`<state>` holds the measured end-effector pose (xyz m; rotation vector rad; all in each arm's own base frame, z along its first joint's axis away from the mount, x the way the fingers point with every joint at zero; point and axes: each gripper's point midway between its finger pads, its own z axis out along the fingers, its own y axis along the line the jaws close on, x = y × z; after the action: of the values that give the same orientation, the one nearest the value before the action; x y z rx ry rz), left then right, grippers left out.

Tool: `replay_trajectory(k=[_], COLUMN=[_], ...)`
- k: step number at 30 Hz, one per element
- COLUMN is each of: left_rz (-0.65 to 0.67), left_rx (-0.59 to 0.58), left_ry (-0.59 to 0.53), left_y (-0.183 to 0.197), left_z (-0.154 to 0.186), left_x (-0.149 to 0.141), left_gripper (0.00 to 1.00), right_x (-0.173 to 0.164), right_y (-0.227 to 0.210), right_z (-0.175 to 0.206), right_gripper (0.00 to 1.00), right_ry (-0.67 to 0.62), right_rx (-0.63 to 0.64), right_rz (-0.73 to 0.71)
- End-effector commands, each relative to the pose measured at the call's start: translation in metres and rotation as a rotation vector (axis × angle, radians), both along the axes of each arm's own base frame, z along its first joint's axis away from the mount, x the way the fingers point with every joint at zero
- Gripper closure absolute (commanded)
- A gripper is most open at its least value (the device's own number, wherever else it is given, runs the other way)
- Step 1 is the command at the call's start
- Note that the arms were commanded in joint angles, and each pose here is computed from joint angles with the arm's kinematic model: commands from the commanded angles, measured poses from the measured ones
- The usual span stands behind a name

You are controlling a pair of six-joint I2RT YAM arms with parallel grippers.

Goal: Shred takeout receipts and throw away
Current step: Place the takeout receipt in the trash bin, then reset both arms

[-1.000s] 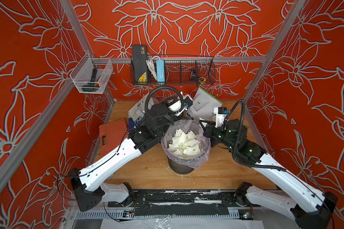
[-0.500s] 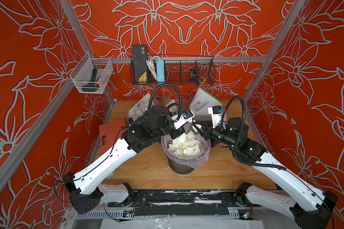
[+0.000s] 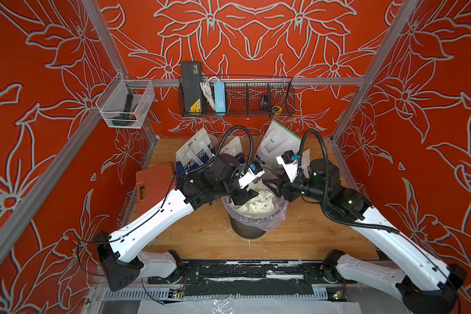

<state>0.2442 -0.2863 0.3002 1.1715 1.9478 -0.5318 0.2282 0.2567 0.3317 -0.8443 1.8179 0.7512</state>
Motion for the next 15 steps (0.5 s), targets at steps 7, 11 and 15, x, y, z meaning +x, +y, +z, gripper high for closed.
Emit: replay_trajectory(k=[7,11,15], left_rz=[0.354,0.692,1.027], left_rx=[-0.139,-0.309,-0.362], left_ry=[-0.123,-0.259,-0.290], left_y=[0.054,0.130,0.211], left_z=[0.055,0.097,0.066], left_x=[0.057,0.104,0.138], left_gripper=[0.10,0.07,0.05], right_x=[0.031,0.057,0.081], right_y=[-0.068,-0.132,-0.208], right_z=[0.031,0.040,0.005], right_gripper=[0.09,0.03,0.03], right_ry=[-0.146,-0.117,-0.042], right_rx=[-0.072,-0.116,-0.231], right_rz=[-0.298,-0.552,-0.860])
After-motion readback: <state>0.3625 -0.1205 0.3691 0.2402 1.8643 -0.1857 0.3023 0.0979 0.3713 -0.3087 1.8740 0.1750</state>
